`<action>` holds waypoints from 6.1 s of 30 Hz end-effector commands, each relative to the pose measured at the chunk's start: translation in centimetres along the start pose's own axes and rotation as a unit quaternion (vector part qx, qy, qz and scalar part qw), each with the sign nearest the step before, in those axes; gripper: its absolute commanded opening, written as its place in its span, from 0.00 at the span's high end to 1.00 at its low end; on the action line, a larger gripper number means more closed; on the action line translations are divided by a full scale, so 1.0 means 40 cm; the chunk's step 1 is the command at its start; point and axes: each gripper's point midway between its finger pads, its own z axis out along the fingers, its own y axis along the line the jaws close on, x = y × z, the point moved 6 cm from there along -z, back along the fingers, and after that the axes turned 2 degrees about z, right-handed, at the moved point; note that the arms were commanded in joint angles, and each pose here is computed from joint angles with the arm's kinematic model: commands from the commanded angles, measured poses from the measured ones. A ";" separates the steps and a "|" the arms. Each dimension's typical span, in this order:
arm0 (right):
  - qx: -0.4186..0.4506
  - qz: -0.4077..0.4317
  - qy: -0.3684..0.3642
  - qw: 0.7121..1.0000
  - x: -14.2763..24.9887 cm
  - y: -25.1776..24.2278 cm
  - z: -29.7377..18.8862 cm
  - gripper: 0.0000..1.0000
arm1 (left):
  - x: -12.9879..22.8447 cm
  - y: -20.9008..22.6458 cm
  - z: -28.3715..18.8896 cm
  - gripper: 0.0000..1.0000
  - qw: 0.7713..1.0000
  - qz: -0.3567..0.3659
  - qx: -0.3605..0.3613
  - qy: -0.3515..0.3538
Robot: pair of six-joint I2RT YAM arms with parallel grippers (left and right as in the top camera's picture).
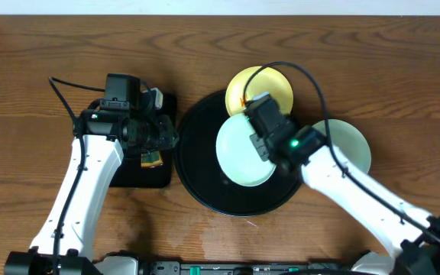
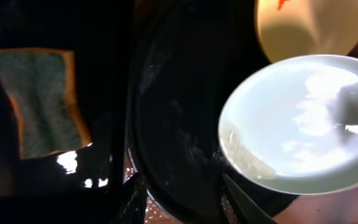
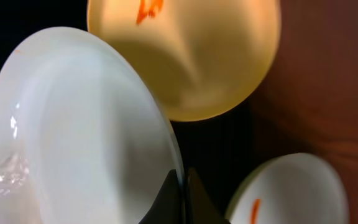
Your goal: Clean dirty plates on tray and stack at the side
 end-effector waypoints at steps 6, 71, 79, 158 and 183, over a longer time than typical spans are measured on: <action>0.143 -0.061 -0.087 0.984 -0.033 0.008 -0.113 0.99 | -0.012 0.010 -0.014 0.62 1.000 0.011 -0.022 -0.015; 0.215 -0.128 -0.157 0.955 -0.088 0.044 -0.191 0.99 | -0.011 0.011 -0.012 0.55 1.000 0.011 -0.022 -0.014; 0.214 -0.122 -0.158 0.956 -0.088 0.044 -0.191 0.99 | -0.011 0.011 -0.012 0.55 1.000 0.011 -0.022 -0.014; 0.046 0.761 0.089 0.641 0.566 -0.890 0.075 0.34 | -0.015 0.010 -0.012 0.55 1.000 0.012 -0.021 -0.017; 0.061 0.478 0.191 0.855 0.457 -0.491 0.234 0.55 | -0.018 0.009 -0.012 0.55 0.999 0.013 -0.020 -0.021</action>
